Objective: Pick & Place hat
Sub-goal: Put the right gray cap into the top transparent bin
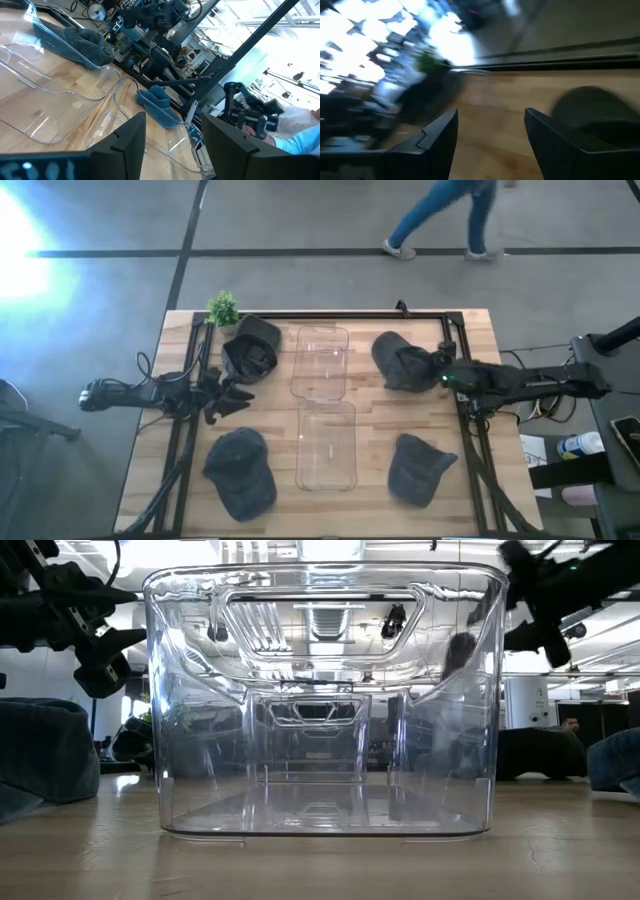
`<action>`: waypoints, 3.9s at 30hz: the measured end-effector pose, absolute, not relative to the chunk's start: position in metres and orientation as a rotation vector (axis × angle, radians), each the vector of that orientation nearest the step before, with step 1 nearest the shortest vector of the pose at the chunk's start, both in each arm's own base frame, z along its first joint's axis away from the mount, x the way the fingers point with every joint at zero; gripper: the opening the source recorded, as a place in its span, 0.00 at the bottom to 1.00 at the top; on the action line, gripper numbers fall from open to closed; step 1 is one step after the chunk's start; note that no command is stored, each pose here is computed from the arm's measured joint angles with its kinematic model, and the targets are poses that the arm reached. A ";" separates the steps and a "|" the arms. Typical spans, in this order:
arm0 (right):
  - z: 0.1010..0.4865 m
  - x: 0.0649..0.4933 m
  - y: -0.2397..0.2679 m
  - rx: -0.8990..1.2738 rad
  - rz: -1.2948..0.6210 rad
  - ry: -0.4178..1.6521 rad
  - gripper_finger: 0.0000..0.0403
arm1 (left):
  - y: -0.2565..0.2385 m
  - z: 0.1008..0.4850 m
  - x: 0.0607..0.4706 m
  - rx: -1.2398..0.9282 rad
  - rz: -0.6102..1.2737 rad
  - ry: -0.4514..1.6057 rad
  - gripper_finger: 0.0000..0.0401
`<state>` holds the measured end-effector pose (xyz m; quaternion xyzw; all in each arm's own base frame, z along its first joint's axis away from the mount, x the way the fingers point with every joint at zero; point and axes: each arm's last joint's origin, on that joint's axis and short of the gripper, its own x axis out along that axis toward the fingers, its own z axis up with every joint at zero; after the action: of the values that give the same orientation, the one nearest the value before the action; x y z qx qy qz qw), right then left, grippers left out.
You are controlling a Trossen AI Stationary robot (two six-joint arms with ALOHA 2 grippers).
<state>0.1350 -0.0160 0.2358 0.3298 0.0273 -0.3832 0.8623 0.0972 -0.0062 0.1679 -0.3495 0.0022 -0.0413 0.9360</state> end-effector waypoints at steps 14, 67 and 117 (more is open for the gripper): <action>0.281 0.179 -0.036 0.557 -1.230 0.643 0.55 | -0.006 0.168 0.097 -0.714 -0.085 0.004 0.46; 0.167 0.204 -0.188 0.305 -0.399 1.760 0.57 | -0.006 0.168 0.097 -0.714 -0.085 0.003 0.46; 0.293 0.335 -0.150 0.870 -0.410 0.535 0.02 | -0.006 0.169 0.097 -0.715 -0.082 -0.006 0.46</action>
<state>0.3348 -0.1497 0.2930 0.4135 0.2540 -0.1946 0.8524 0.0972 -0.0060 0.1687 -0.3497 -0.0030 -0.0402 0.9360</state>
